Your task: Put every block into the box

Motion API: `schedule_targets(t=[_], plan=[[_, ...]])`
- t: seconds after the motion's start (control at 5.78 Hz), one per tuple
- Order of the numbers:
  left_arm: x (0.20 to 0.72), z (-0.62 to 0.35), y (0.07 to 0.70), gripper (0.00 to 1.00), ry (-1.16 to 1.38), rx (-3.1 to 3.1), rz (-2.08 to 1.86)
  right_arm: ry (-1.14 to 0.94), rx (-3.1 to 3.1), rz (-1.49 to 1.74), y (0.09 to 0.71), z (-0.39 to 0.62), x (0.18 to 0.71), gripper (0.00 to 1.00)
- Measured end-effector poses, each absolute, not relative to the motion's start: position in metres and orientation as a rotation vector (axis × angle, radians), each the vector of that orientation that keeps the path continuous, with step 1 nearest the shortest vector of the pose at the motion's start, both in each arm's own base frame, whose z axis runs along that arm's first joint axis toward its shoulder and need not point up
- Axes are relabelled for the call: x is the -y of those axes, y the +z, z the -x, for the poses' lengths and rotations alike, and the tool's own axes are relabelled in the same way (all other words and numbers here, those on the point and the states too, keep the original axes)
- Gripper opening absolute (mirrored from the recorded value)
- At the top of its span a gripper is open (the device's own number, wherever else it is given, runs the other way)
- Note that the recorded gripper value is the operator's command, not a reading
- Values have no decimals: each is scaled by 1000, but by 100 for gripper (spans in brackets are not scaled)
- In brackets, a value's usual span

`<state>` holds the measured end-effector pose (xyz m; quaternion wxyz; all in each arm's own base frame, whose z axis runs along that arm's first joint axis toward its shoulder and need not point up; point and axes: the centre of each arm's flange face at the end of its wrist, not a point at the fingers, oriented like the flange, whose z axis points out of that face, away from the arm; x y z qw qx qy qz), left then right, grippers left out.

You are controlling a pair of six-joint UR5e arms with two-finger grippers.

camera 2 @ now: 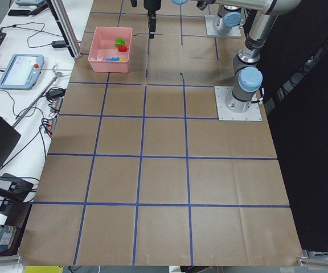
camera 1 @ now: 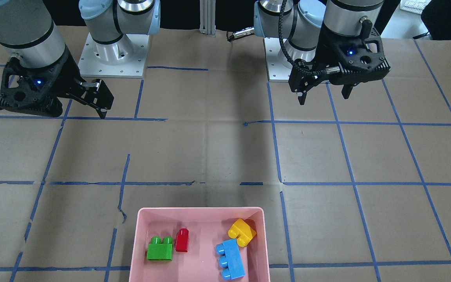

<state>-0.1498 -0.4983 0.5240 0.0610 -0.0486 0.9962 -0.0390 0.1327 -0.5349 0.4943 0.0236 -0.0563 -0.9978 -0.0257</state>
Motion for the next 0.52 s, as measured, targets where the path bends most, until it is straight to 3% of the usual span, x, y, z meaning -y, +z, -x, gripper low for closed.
schedule_targets(t=[0.52], plan=[[498, 150, 524, 100, -117, -3014, 146, -84, 3114, 177, 494, -137, 534, 100]])
